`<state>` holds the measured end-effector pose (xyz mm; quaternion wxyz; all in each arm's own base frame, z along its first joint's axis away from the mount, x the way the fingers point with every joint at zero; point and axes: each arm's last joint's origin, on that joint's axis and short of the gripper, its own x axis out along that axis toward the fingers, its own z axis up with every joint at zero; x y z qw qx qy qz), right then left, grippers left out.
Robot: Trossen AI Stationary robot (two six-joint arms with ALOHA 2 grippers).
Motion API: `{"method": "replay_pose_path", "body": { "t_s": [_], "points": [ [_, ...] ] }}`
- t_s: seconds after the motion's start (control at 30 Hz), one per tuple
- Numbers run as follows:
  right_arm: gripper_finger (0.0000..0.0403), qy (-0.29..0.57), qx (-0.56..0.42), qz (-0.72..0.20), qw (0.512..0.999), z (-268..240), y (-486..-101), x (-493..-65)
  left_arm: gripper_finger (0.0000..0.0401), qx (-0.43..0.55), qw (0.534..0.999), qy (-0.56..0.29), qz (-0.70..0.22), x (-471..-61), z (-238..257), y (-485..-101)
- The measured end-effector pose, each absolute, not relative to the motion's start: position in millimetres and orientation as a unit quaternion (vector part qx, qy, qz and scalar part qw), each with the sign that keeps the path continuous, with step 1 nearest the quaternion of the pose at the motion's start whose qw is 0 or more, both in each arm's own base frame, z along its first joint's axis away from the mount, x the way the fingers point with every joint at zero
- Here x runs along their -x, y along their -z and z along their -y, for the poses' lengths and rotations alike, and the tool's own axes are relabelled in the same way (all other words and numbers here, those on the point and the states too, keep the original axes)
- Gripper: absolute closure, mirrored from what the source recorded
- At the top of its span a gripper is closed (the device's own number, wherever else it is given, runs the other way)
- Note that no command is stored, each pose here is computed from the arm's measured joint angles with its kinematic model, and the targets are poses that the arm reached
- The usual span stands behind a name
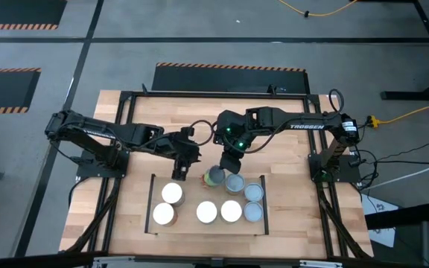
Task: Pick and place cans onto a shelf
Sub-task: Put the canned spaghetti sauce on the shelf
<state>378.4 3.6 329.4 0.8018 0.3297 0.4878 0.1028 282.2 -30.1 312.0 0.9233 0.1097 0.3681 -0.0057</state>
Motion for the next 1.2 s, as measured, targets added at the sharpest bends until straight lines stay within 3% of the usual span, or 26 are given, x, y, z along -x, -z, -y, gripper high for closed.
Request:
{"method": "replay_pose_path", "body": {
  "t_s": [0.87,1.2],
  "points": [
    [0.0357,-0.114,-0.326,-0.463,0.817,-4,-333,-383,0.0321,-0.116,0.916,0.019,-0.383,-291,32,-301],
    [0.0357,-0.121,-0.272,-0.451,0.841,5,-351,-377,0.0321,-0.116,0.916,0.019,-0.384,-291,32,-301]
  ]
}}
